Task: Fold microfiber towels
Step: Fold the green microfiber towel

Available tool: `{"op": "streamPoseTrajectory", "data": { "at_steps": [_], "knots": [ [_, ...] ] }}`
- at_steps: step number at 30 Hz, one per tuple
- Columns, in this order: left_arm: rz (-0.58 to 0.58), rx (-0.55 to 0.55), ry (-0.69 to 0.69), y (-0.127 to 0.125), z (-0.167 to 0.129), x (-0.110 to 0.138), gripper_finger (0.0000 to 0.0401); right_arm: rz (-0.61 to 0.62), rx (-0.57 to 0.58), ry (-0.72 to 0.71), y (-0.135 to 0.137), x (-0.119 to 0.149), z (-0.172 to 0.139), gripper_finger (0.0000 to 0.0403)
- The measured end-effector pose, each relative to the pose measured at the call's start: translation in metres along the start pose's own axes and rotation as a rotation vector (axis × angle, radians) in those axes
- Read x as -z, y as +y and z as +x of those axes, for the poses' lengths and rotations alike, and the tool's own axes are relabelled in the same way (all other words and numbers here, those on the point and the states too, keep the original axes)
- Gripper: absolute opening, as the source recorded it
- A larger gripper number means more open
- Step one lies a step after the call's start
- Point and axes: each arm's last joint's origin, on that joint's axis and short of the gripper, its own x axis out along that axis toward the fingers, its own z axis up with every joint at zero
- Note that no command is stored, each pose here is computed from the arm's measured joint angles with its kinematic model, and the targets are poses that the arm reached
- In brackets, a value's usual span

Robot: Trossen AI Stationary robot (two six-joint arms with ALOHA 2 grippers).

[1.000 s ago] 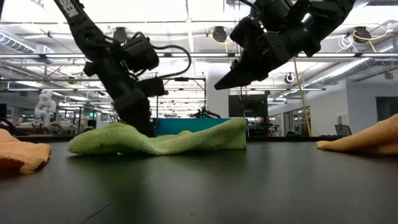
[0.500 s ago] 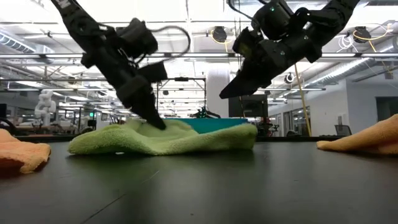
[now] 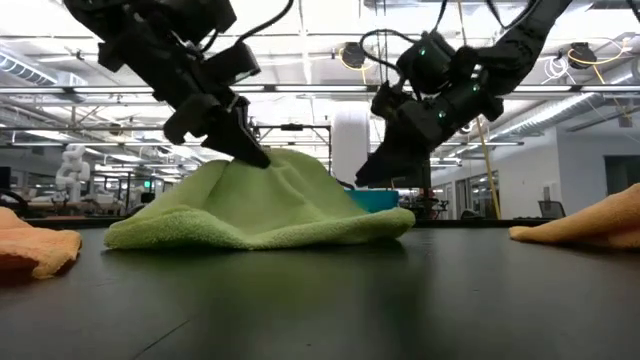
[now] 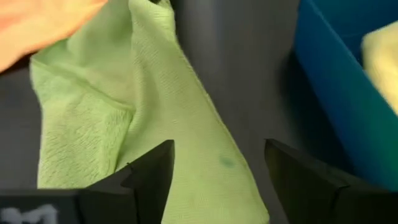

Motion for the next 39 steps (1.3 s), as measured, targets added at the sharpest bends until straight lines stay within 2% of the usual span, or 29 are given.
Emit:
{"op": "streamPoseTrajectory", "data": {
  "at_steps": [5,11,15,20,25,28,32,39],
  "knots": [
    [0.084,-0.027,-0.016,-0.01,-0.003,-0.004,0.0003,0.038,-0.105,0.025,-0.015,0.012,0.01,0.0242],
    [0.135,-0.016,-0.032,-0.016,-0.005,-0.007,0.0002,0.062,-0.105,0.041,-0.027,0.024,0.02,0.0231],
    [0.136,-0.028,-0.026,-0.018,-0.005,-0.007,0.0004,0.03,-0.104,0.035,-0.029,0.024,0.02,0.0213],
    [0.139,-0.038,-0.017,-0.018,-0.006,-0.006,0.0003,-0.03,-0.105,0.038,-0.028,0.025,0.02,0.0146],
    [0.111,-0.027,-0.02,-0.018,-0.005,-0.006,0.0009,-0.052,-0.109,0.061,-0.028,0.027,0.02,0.003],
    [0.07,0.019,-0.023,-0.02,-0.005,-0.006,0.0014,-0.052,-0.115,0.061,-0.025,0.027,0.02,0.001],
    [-0.011,0.086,-0.002,-0.022,-0.006,-0.003,0.005,-0.082,-0.142,0.048,-0.013,0.021,0.019,0.0002],
    [-0.097,0.1,0.059,-0.023,-0.006,0.003,0.0163,-0.116,-0.195,0.093,0.008,0.02,0.017,0.0001]
  ]
}}
